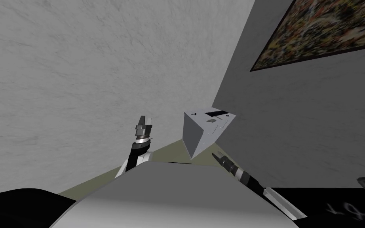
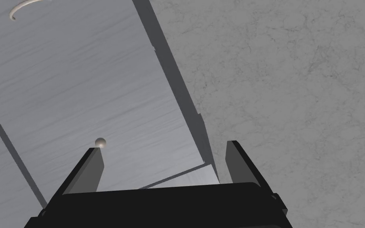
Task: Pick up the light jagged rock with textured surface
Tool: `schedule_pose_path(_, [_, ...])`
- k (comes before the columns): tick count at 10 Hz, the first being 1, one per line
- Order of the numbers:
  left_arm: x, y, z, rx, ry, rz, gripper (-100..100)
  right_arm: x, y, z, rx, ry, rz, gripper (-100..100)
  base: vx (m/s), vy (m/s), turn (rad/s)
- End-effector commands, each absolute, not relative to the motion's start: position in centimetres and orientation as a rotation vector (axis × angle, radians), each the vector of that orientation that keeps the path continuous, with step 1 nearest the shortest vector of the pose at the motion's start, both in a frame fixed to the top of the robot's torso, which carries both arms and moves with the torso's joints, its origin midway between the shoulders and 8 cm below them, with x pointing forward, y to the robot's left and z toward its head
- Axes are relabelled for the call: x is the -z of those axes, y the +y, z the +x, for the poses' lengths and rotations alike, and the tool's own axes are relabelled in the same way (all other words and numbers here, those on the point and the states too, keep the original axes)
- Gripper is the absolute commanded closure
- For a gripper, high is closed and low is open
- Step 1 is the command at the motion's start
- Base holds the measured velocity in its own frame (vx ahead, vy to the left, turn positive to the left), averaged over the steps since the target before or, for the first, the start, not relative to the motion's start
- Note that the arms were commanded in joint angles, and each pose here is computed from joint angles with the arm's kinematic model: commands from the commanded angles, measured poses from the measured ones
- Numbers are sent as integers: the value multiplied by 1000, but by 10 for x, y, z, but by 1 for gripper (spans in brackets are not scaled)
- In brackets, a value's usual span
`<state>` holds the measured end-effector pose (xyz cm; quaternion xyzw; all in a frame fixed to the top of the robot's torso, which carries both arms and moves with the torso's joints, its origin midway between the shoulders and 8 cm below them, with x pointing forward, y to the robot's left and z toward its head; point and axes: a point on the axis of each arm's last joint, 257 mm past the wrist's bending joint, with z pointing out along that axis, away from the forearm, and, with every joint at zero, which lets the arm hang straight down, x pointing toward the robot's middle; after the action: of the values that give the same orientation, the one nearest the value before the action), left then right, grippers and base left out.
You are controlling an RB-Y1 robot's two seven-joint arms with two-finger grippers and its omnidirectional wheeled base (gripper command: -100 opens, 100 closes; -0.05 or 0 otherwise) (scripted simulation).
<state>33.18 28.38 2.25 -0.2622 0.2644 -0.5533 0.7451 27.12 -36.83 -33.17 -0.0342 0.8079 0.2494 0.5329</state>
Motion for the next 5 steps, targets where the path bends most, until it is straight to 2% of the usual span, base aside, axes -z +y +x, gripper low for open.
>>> schedule_pose_path(1, [-23,284,332,1211,579,-574,0,348,-382,260,-551,1983,-137,-100,-47,4,159])
schedule_pose_path(2, [-22,284,332,1211,579,-574,0,352,-388,257,-540,1996,-127,-100,-21,-3,-7])
schedule_pose_path(5, [-22,284,332,1211,579,-574,0,381,-432,219,-424,2146,-307,-100,-43,5,270])
